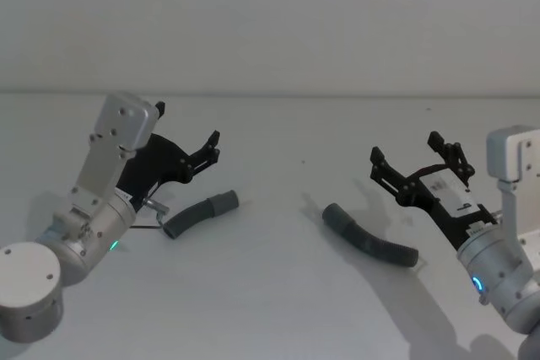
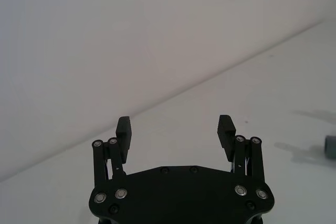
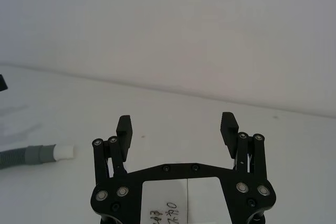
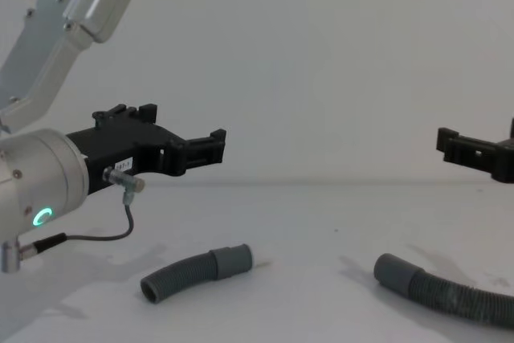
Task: Use both hands to pick up one end of the pipe from the table, align the ends, and insert them.
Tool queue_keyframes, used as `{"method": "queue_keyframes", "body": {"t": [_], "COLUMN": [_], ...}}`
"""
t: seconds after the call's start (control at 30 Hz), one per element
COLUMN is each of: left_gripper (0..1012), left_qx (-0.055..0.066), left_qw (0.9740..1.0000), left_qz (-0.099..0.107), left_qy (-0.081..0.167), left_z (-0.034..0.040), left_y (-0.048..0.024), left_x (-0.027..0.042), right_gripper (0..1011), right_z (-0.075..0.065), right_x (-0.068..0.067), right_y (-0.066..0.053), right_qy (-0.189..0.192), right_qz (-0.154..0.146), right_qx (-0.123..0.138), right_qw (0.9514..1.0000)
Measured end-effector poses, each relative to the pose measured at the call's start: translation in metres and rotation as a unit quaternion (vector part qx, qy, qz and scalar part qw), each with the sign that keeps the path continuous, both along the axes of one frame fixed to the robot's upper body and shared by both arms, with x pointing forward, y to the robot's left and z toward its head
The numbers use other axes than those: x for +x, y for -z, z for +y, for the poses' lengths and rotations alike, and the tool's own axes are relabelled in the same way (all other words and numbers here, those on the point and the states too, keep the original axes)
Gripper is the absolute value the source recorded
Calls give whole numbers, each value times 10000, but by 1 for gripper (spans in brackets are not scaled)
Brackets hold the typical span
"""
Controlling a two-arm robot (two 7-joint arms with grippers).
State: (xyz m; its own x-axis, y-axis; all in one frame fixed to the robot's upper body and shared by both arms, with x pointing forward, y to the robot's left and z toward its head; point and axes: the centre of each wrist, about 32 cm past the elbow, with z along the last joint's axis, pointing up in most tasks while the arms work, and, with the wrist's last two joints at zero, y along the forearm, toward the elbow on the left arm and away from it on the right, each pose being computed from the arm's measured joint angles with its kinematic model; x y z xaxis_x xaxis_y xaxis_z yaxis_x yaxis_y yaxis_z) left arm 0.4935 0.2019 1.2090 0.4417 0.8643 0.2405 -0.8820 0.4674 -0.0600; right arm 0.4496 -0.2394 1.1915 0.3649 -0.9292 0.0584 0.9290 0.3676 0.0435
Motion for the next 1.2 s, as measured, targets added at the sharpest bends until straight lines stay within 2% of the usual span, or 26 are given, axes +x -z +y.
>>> {"method": "queue_keyframes", "body": {"t": [0.23, 0.43, 0.57, 0.63, 0.7, 0.73, 0.77, 0.87, 0.97, 1.03, 1.2], "left_gripper": [1001, 1001, 1001, 1001, 1001, 1001, 1001, 1001, 1001, 1001, 1001], "left_qx": [112, 344, 549, 615, 729, 729, 779, 840, 916, 937, 994], "left_qw": [9993, 9964, 9928, 9913, 9888, 9888, 9875, 9856, 9824, 9812, 9759], "left_qz": [182, 446, 669, 741, 859, 859, 922, 999, 1114, 1152, 1277], "left_qy": [299, 628, 830, 893, 978, 978, 1016, 1071, 1186, 1235, 1460], "left_z": [94, 253, 390, 434, 514, 514, 551, 601, 664, 683, 724], "left_y": [-65, -126, -140, -141, -144, -144, -141, -142, -141, -141, -141], "left_x": [42, 116, 184, 208, 254, 254, 280, 316, 368, 388, 451], "right_gripper": [1001, 1001, 1001, 1001, 1001, 1001, 1001, 1001, 1001, 1001, 1001], "right_z": [-25, -37, -34, -32, -28, -27, -24, -24, -24, -26, -36], "right_x": [65, 105, 121, 124, 126, 128, 129, 132, 132, 132, 123], "right_y": [-73, -156, -205, -217, -230, -235, -239, -246, -251, -254, -265], "right_qy": [-221, -386, -480, -498, -528, -534, -548, -565, -586, -602, -638], "right_qz": [160, 366, 556, 596, 688, 708, 770, 846, 942, 1002, 1126], "right_qx": [-158, -298, -388, -409, -446, -454, -476, -507, -542, -567, -621], "right_qw": [9995, 9981, 9965, 9961, 9952, 9950, 9944, 9935, 9923, 9915, 9896]}}
